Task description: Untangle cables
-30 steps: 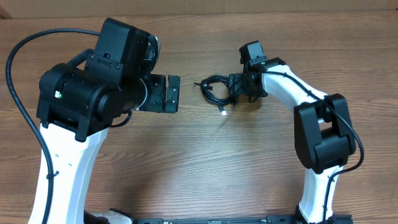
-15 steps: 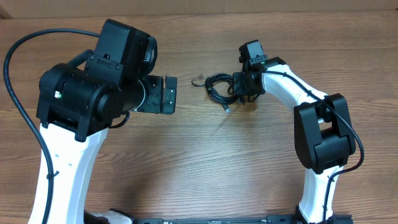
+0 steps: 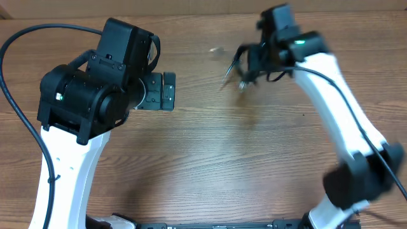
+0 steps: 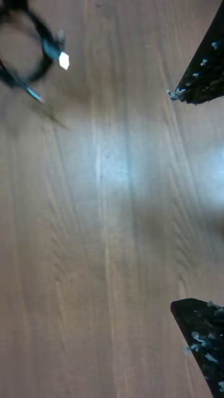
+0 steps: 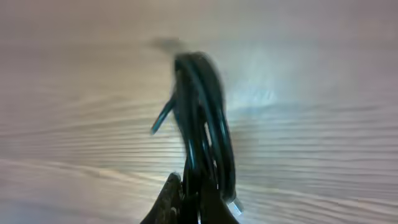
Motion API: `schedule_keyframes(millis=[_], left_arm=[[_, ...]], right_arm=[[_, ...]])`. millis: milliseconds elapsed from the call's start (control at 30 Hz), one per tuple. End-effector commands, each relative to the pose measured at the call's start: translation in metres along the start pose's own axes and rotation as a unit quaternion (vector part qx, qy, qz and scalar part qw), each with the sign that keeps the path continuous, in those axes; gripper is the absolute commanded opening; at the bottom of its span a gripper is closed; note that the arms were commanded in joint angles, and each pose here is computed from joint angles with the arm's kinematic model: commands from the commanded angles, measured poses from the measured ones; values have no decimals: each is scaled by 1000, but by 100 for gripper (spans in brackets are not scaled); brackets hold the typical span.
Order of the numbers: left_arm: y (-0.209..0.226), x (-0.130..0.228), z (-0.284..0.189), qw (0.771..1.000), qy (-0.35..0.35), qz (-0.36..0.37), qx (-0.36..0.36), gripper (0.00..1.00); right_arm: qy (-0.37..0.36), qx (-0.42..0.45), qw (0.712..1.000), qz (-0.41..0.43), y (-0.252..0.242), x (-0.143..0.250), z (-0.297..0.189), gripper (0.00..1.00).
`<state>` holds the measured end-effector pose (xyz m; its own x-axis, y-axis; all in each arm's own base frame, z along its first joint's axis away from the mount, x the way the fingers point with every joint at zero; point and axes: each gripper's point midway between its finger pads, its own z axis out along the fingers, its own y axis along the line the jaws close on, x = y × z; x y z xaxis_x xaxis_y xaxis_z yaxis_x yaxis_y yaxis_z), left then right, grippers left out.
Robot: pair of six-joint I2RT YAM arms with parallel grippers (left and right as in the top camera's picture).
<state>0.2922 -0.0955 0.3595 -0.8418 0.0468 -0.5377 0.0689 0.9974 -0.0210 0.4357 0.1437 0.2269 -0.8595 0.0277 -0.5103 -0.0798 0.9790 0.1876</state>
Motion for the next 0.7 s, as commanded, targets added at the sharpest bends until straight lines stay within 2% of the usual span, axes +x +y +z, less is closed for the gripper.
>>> schedule_keyframes(millis=[0,100,167,233,333,400,433,533,667], left_arm=[[-1,-14,2,1000,-23,-12,-4,100],[-12,-27,13,999,-32,-6,14,100],[-37,-35,21,995,-33,54,73,100],[-75,-38,25,976,-35,132,169,100],[-131,-41,20,921,-50,210,324,100],[-156,-43,16,883,-61,242,398,100],[-171,-43,13,852,-70,261,448,100],[-193,-42,10,795,-80,287,528,100],[-208,-39,18,747,-77,295,591,100]], right_arm=[[-54,-24,998,-35,13,-11,-63,4],[-62,-27,997,-45,14,-4,-89,4],[-65,-33,996,-54,14,3,-106,4],[-69,-38,995,-56,15,8,-120,4],[-84,-42,994,-57,14,12,-141,4],[-92,-50,993,-58,16,16,-154,4],[-96,-64,991,-60,19,21,-165,4],[-107,-95,988,-65,28,28,-185,4],[-124,-135,980,-72,38,37,-212,4]])
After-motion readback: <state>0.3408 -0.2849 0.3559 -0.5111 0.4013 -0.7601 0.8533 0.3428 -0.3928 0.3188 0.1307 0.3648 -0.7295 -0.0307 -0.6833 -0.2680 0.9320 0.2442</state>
